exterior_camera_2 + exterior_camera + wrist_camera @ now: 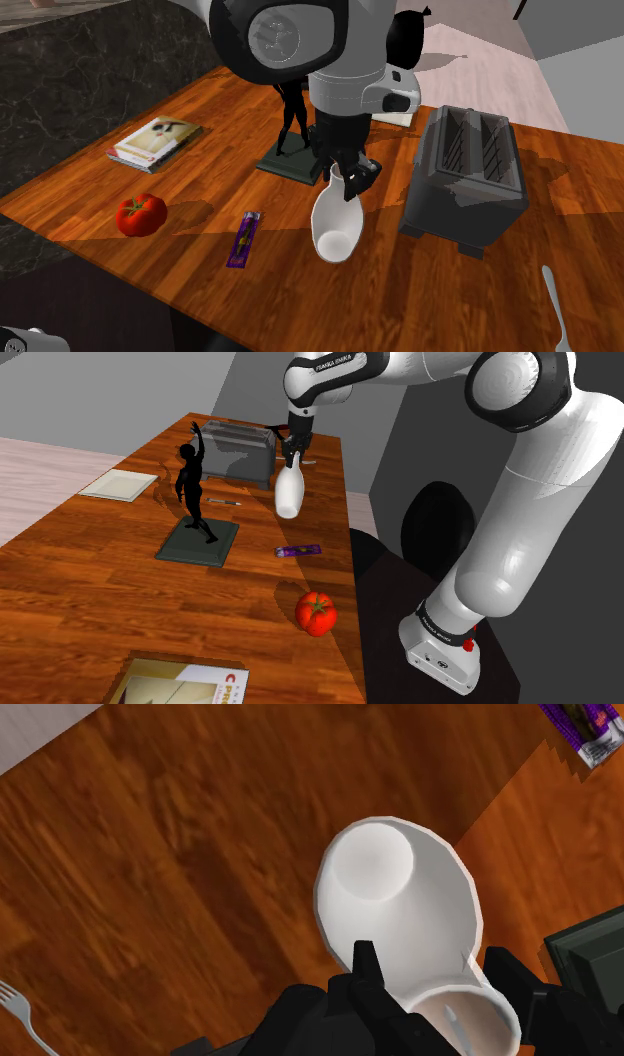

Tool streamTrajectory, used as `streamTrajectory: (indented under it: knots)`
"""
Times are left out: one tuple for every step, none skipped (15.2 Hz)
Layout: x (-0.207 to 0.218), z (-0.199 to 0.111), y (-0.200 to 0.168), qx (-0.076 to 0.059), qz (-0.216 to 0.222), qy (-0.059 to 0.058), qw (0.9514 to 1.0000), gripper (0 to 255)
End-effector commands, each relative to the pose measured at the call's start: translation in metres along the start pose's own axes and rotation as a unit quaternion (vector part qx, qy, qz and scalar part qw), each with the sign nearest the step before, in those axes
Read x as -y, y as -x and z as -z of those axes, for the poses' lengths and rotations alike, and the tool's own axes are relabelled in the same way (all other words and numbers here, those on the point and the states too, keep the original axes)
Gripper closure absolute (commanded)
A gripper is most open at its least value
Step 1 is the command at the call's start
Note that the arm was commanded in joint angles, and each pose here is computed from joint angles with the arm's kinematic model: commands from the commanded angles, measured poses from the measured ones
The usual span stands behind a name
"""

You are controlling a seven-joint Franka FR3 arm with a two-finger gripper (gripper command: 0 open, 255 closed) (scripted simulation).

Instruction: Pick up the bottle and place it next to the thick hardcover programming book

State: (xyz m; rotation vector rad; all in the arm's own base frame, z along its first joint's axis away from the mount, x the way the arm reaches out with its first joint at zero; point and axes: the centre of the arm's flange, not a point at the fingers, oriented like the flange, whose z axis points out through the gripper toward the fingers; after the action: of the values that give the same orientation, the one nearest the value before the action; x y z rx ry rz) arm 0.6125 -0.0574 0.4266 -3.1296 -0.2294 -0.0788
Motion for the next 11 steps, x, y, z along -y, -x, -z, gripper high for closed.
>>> streamTrajectory:
  knots:
    - [0.0, 0.0, 0.0, 0.0, 0.0, 0.0, 1.0, 255]
    - [0.0, 0.0, 0.0, 0.0, 0.0, 0.0, 1.0, 255]
    - [0.0, 0.0, 0.0, 0.0, 0.0, 0.0, 1.0, 255]
    - [0.0, 0.0, 0.0, 0.0, 0.0, 0.0, 1.0, 255]
    - [0.0, 0.0, 0.0, 0.0, 0.0, 0.0, 1.0, 255]
    - [0.0, 0.005, 0.0, 0.0, 0.0, 0.0, 1.0, 255]
    - [0.0, 0.01, 0.0, 0.0, 0.0, 0.0, 1.0, 255]
    - [0.0, 0.016, -0.001, 0.0, 0.0, 0.0, 1.0, 255]
    - [0.0, 0.021, -0.001, 0.0, 0.0, 0.0, 1.0, 255]
    - [0.0, 0.026, -0.001, 0.0, 0.0, 0.0, 1.0, 255]
    - [0.0, 0.031, -0.002, 0.0, 0.0, 0.0, 1.0, 255]
